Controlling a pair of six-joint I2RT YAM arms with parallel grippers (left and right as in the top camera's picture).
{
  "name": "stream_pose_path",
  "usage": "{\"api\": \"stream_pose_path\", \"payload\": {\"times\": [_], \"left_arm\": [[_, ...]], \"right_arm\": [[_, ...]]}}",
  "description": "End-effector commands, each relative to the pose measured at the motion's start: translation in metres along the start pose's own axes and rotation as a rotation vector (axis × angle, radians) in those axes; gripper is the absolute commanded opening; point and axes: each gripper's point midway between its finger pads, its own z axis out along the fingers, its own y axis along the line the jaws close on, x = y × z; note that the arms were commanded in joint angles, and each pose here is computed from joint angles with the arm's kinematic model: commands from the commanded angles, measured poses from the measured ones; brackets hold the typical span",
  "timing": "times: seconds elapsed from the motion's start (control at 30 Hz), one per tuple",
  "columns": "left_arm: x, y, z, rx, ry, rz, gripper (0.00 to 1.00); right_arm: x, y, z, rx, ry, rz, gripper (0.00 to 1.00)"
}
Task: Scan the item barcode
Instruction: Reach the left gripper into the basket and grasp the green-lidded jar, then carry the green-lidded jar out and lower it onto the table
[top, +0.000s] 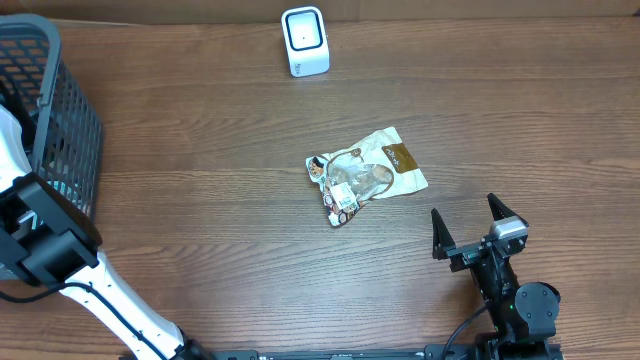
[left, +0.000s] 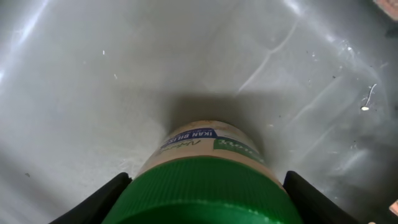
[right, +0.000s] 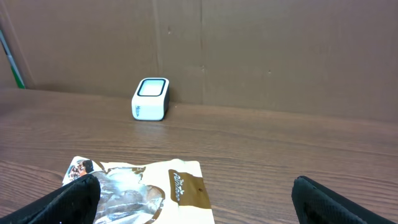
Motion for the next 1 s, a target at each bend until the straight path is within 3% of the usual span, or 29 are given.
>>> {"api": "stream_pose_path", "payload": {"times": [0.0,0.3,0.53,0.7,0.97], "left_arm": [[0.005,0.000,0.008,0.008,0.022,-0.010,0.56],[-0.003,-0.001,-0.005,0.019,0.001,-0.020,0.53],[-0.028,0.001,-0.059,0.039,-0.105,-0.060,0.52],[-0.047,0.003,-0.124,0.070,-0.224,-0.072,0.52],[-0.058,0.010,-0.279,0.151,-0.531,-0.089,0.53]], "right_arm": [[0.001,0.000,0.000,0.000,-0.006,0.003,1.00],[0.001,0.000,0.000,0.000,-0.006,0.003,1.00],[0.001,0.000,0.000,0.000,-0.006,0.003,1.00],[0.001,0.000,0.000,0.000,-0.006,0.003,1.00],[0.001,0.000,0.000,0.000,-0.006,0.003,1.00]]}}
